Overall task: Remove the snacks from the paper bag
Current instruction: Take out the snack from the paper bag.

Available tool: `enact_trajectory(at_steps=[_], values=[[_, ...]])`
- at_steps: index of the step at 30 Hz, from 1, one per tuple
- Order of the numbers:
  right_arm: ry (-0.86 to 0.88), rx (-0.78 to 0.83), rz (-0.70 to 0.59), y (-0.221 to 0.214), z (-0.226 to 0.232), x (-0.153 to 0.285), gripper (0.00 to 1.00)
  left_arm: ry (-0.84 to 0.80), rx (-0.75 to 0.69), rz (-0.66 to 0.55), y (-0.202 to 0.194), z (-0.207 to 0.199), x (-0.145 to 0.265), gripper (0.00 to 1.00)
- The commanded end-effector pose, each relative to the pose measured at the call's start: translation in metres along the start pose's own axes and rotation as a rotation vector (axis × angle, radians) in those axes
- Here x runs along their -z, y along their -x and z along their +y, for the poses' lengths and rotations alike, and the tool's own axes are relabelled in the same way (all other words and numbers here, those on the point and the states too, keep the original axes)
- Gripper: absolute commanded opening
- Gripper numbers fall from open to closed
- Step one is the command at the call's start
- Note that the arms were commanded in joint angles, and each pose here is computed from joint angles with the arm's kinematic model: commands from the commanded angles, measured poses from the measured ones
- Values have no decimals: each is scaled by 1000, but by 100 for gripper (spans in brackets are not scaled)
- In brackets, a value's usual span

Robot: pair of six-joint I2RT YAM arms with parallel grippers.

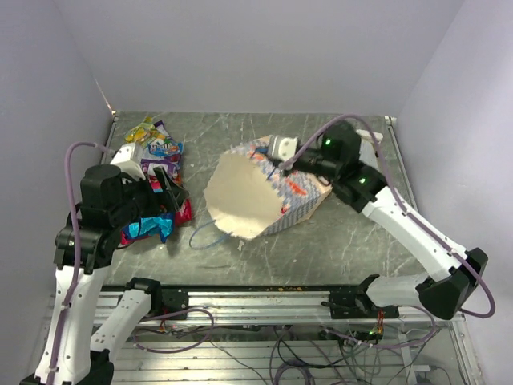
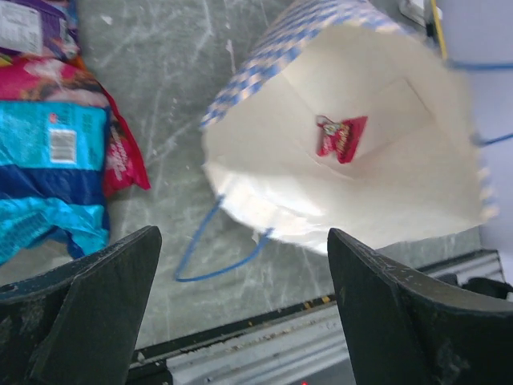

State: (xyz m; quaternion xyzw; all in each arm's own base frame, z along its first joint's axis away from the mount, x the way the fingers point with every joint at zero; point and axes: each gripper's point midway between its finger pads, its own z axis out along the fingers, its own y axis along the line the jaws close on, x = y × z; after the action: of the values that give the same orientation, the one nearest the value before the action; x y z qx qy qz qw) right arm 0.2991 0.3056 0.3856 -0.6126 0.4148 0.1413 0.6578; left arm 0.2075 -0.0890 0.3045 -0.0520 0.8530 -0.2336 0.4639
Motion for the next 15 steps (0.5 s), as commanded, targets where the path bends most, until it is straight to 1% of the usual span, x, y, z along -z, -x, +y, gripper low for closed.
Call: enact_trajectory(at_steps=[1,3,4,6,8,11,12,15], values=[[142,-254,-129,46,68,-11,0,-123,67,75,-20,-23,11,93],[217,-340,-173,56,102,-16,0,-117,75,85,-25,-21,12,92],[239,-364,-184,60,112,-17,0,-121,76,76,-26,-21,13,92],[232,-404,-162,60,124,-20,0,-145,116,67,-32,-22,9,90],[168,-425,-134,59,114,-21,0,-203,172,47,-37,-28,5,88],[24,-446,-70,54,83,-19,0,-273,251,29,-49,-32,-5,87],[-35,-458,-38,49,72,-17,0,-288,265,18,-50,-33,-7,88],[-102,-462,1,47,56,-11,0,-311,251,-15,-55,-30,-12,86]])
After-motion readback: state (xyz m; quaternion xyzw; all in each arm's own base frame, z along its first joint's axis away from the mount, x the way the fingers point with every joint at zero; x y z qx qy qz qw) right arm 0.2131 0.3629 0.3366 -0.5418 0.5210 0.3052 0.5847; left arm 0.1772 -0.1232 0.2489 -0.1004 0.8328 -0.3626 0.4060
